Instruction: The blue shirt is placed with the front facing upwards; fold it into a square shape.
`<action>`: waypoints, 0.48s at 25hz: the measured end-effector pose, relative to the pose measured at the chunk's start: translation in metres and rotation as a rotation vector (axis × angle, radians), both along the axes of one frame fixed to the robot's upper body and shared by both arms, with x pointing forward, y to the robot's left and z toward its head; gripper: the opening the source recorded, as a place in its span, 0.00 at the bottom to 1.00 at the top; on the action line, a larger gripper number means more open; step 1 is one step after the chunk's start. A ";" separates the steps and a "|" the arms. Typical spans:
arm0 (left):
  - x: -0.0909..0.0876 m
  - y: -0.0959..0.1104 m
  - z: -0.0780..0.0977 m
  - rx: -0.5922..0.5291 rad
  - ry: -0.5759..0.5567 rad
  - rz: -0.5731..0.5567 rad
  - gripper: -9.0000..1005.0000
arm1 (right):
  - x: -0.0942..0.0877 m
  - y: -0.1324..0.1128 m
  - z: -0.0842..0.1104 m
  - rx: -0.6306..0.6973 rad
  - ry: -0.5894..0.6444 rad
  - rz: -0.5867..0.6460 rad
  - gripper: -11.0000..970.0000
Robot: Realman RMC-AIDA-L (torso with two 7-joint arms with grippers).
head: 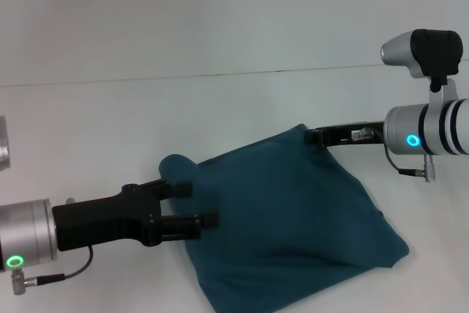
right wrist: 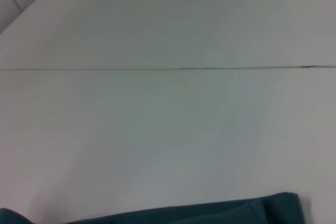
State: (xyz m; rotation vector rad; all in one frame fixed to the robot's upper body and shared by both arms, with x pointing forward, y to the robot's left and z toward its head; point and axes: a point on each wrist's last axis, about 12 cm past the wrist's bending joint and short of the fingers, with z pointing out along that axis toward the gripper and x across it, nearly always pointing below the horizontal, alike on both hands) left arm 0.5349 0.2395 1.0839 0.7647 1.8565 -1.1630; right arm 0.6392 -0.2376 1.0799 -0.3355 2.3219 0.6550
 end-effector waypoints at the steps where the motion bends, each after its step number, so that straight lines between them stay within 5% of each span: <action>1: 0.000 0.000 0.000 0.000 0.000 -0.001 0.90 | 0.000 -0.001 0.000 0.001 0.000 -0.002 0.02; 12: -0.001 0.000 0.000 -0.006 0.000 -0.002 0.89 | 0.007 -0.006 0.009 -0.002 -0.028 -0.017 0.02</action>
